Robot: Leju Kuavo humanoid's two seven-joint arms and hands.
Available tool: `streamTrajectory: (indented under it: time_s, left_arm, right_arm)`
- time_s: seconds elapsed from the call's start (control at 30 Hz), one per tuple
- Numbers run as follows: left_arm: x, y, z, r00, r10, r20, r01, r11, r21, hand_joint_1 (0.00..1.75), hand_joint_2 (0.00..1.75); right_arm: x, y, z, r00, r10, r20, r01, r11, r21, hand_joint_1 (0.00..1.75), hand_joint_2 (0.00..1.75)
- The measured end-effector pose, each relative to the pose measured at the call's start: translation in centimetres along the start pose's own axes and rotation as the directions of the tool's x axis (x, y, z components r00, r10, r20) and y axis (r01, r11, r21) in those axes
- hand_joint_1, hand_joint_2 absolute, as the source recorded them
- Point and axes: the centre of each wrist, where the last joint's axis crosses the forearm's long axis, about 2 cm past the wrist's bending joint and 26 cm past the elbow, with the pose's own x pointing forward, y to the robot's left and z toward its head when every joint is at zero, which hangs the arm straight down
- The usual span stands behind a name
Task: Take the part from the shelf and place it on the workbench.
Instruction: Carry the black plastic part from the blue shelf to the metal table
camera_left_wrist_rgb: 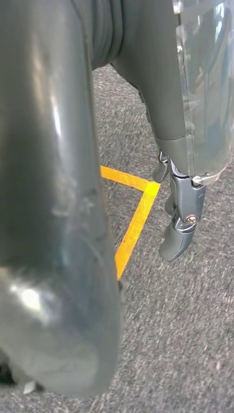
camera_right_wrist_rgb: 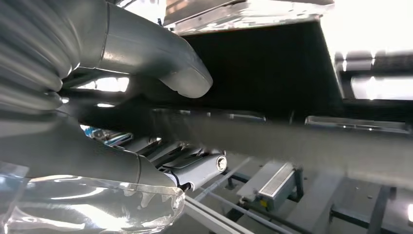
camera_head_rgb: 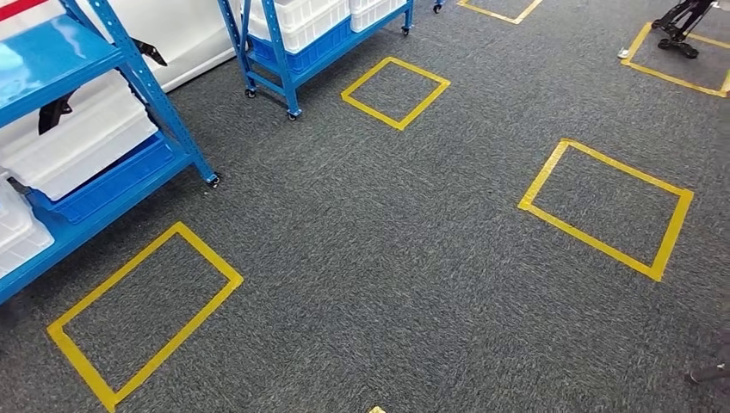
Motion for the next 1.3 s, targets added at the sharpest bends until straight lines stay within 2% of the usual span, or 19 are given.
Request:
streamTrajectory:
  time_s: [0.4, 0.77, 1.0, 1.3]
  left_arm:
    - [0.2, 0.0, -0.1, 1.000, -0.002, 0.002, 0.002, 1.000, 0.009, 0.00, 0.00]
    - [0.5, -0.3, -0.1, 1.000, -0.005, 0.009, 0.005, 1.000, 0.003, 0.00, 0.00]
    - [0.4, -0.4, -0.1, 1.000, -0.008, 0.002, 0.008, 1.000, -0.001, 0.00, 0.00]
    - [0.4, -0.4, -0.1, 1.000, -0.016, 0.014, 0.016, 1.000, -0.003, 0.00, 0.00]
  right_arm:
    - [0.2, 0.9, 1.2, 1.000, 0.005, -0.010, -0.004, 1.000, 0.021, 1.75, 1.75]
    - [2.0, 2.1, 2.3, 1.000, 0.001, 0.009, -0.002, 1.000, 0.024, 1.75, 1.75]
    - [3.2, 1.7, 2.0, 1.000, -0.008, 0.017, 0.008, 1.000, -0.003, 1.75, 1.75]
    - [4.4, 2.9, 3.9, 0.999, -0.027, 0.026, 0.026, 1.000, 0.013, 1.75, 1.75]
